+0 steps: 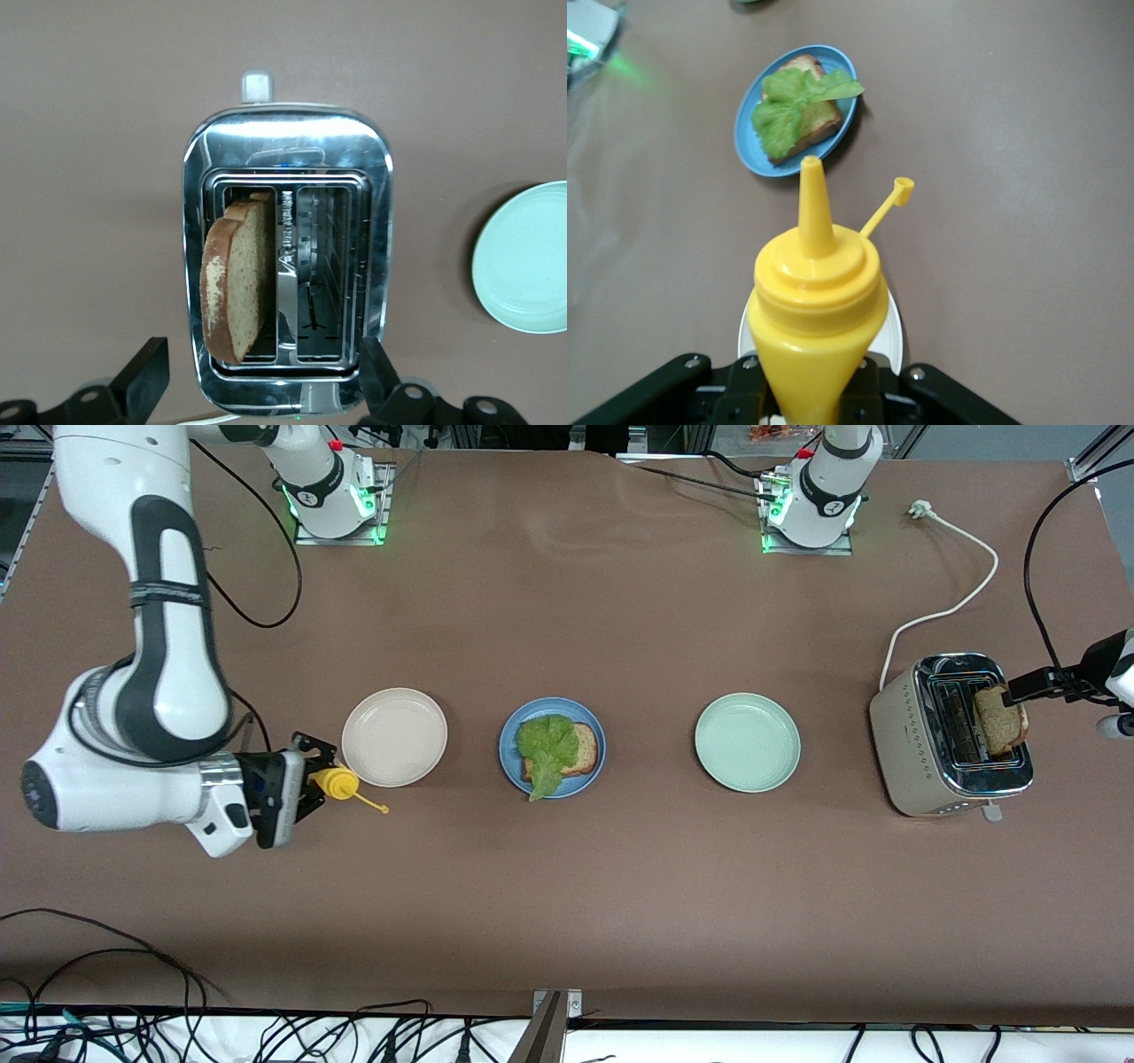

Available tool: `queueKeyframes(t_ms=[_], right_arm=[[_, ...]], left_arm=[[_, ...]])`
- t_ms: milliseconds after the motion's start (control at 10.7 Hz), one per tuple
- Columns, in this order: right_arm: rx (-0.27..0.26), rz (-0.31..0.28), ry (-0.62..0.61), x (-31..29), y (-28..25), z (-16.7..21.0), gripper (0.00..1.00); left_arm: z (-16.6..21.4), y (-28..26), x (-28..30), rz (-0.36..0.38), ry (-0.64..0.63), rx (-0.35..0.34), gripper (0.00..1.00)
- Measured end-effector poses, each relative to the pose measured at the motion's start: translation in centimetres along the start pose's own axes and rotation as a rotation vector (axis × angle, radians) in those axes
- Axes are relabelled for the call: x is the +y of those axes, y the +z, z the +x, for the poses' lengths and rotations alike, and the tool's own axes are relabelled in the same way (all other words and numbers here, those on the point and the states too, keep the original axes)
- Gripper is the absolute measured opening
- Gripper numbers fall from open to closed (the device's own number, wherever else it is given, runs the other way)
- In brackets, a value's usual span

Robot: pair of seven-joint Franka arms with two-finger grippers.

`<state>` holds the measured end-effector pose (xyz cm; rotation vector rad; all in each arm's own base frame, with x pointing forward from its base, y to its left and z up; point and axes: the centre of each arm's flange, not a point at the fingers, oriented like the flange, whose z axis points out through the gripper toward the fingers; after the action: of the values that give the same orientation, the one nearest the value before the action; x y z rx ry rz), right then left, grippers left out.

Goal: Make sandwich in blue plate with both arms

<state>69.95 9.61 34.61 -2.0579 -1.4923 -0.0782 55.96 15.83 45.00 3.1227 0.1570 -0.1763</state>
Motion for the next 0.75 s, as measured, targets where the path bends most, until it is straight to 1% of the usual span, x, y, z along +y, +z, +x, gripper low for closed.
queueKeyframes(t_ms=[186, 279, 373, 559, 745], right_arm=[[0.058, 0.029, -0.052, 1.1, -0.6, -3.1, 0.15], [0.096, 0.049, -0.091, 1.5, -0.3, -4.3, 0.15], [0.136, 0.090, -0.137, 1.7, 0.7, -5.5, 0.15], [0.184, 0.160, -0.212, 2.0, 3.0, -9.2, 0.14], [0.230, 0.200, -0.272, 2.2, 5.2, -13.4, 0.14]], left_arm=[[0.3, 2.1, -0.9, 0.004, -0.013, 0.001, 0.94], [0.3, 3.0, -1.1, 0.005, -0.017, 0.005, 0.92], [0.3, 3.8, -1.4, 0.006, -0.021, 0.004, 0.91], [0.3, 5.2, -1.7, 0.007, -0.027, -0.001, 0.90], [0.3, 6.0, -2.0, 0.007, -0.032, -0.009, 0.88]])
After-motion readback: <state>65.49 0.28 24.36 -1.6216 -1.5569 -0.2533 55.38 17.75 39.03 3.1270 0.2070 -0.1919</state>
